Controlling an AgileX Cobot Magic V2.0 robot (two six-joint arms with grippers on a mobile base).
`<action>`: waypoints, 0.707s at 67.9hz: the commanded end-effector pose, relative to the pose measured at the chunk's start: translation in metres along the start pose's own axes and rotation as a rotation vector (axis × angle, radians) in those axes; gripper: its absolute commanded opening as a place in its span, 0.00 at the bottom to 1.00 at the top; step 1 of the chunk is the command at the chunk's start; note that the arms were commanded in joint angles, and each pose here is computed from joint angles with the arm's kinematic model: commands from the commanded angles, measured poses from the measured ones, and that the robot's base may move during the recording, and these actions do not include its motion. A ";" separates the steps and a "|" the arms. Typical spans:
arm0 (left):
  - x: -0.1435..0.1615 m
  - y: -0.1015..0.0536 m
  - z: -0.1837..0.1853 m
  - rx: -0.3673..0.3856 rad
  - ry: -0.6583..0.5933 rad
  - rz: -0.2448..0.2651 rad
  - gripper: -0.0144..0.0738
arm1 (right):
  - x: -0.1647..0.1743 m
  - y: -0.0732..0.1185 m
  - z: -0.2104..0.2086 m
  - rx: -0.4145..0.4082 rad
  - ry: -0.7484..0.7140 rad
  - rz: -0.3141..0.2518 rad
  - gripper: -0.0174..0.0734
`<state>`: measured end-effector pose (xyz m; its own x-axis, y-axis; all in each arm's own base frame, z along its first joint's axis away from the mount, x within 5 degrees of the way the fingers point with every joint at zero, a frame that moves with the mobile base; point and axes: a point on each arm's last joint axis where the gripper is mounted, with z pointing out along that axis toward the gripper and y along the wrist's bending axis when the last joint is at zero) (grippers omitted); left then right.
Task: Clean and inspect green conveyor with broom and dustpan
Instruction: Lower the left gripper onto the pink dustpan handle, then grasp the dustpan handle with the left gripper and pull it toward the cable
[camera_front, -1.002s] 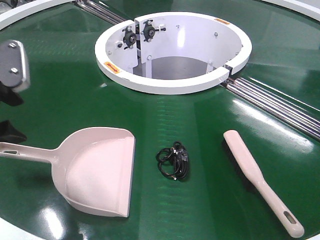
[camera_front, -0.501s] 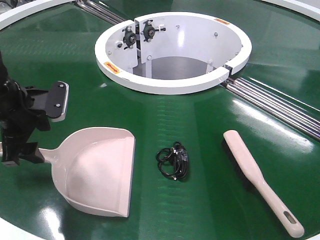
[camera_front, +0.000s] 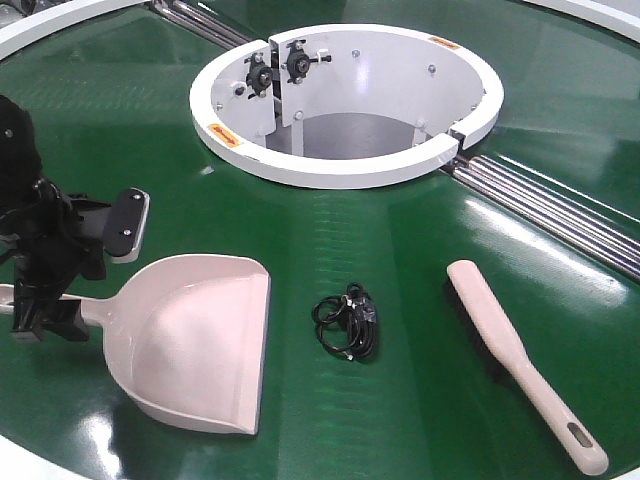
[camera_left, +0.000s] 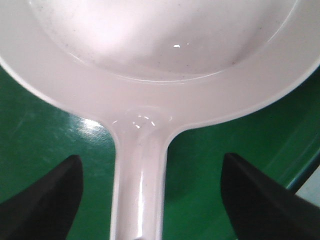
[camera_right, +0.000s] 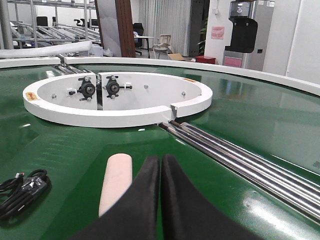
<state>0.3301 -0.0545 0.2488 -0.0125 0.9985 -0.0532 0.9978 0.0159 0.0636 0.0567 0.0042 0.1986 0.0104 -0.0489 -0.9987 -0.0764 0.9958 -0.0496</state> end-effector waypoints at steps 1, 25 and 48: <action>-0.003 0.003 -0.013 -0.064 -0.018 0.005 0.77 | 0.000 0.000 -0.001 0.005 -0.067 -0.006 0.18; 0.001 0.014 0.008 -0.053 0.027 0.018 0.77 | 0.000 0.000 -0.001 0.005 -0.067 -0.006 0.18; 0.004 0.017 0.023 -0.004 0.071 0.033 0.64 | 0.000 0.000 -0.001 0.005 -0.067 -0.006 0.18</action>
<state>0.3489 -0.0520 0.2075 0.0099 0.9998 0.0144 0.9999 -0.0101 0.0139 0.0567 0.0042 0.1986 0.0095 -0.0490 -0.9988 -0.0764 0.9958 -0.0496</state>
